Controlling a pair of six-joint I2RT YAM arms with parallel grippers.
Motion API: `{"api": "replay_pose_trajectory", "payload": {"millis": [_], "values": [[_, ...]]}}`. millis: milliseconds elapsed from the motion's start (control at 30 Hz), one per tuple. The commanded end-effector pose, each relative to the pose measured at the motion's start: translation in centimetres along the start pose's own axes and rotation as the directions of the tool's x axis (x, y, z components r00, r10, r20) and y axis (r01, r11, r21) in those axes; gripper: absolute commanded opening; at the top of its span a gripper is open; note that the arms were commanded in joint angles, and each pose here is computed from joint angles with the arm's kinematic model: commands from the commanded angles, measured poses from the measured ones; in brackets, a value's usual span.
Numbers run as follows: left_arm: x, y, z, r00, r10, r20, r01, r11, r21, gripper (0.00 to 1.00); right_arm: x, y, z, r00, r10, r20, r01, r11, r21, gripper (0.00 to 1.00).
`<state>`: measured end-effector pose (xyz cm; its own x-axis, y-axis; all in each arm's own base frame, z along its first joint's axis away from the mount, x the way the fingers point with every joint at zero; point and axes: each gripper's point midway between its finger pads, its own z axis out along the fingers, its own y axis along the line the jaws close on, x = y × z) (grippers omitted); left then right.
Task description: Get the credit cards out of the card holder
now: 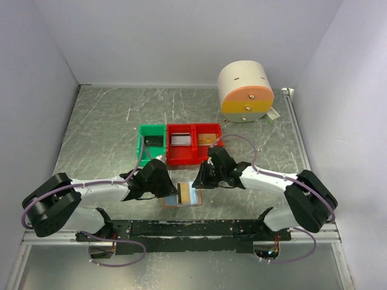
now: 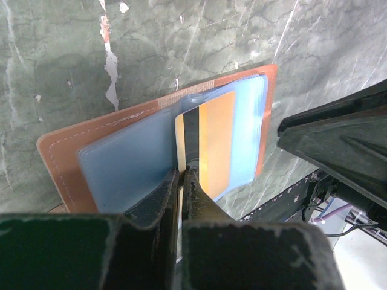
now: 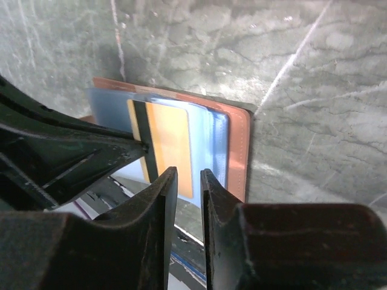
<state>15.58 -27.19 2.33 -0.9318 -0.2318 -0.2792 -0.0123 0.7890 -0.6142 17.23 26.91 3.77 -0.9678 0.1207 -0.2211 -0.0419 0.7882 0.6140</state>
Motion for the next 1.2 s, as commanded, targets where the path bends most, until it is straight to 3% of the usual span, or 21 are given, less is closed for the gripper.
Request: {"api": "replay_pose_trajectory", "payload": {"millis": [0, 200, 633, 933, 1167], "values": [[-0.3, 0.6, -0.2, 1.000, 0.019, 0.017, -0.018, 0.999, -0.036, 0.07, -2.1, 1.8, -1.4, 0.994, -0.069, 0.079, 0.071, 0.997, -0.018, 0.23], [-0.4, 0.6, -0.4, 1.000, 0.016, 0.023, -0.016, 0.999, -0.035, 0.07, -0.9, 4.1, -0.5, 0.992, -0.122, 0.023, 0.124, 0.985, -0.117, 0.23], [-0.3, 0.5, -0.4, 1.000, 0.025, 0.017, -0.025, 0.999, -0.037, 0.07, 1.9, -0.4, 2.4, 0.994, -0.065, -0.086, 0.069, 0.997, 0.043, 0.22], [0.2, -1.6, 0.0, 1.000, -0.007, -0.011, 0.008, 0.996, 0.084, 0.33, 2.5, -0.9, 2.8, 0.994, -0.048, -0.103, 0.051, 0.998, 0.036, 0.18], [0.9, -1.8, 0.5, 0.998, -0.058, -0.034, 0.062, 0.988, 0.144, 0.31, 3.5, -1.5, 3.1, 0.992, -0.024, -0.124, 0.027, 0.999, 0.027, 0.17]]}}
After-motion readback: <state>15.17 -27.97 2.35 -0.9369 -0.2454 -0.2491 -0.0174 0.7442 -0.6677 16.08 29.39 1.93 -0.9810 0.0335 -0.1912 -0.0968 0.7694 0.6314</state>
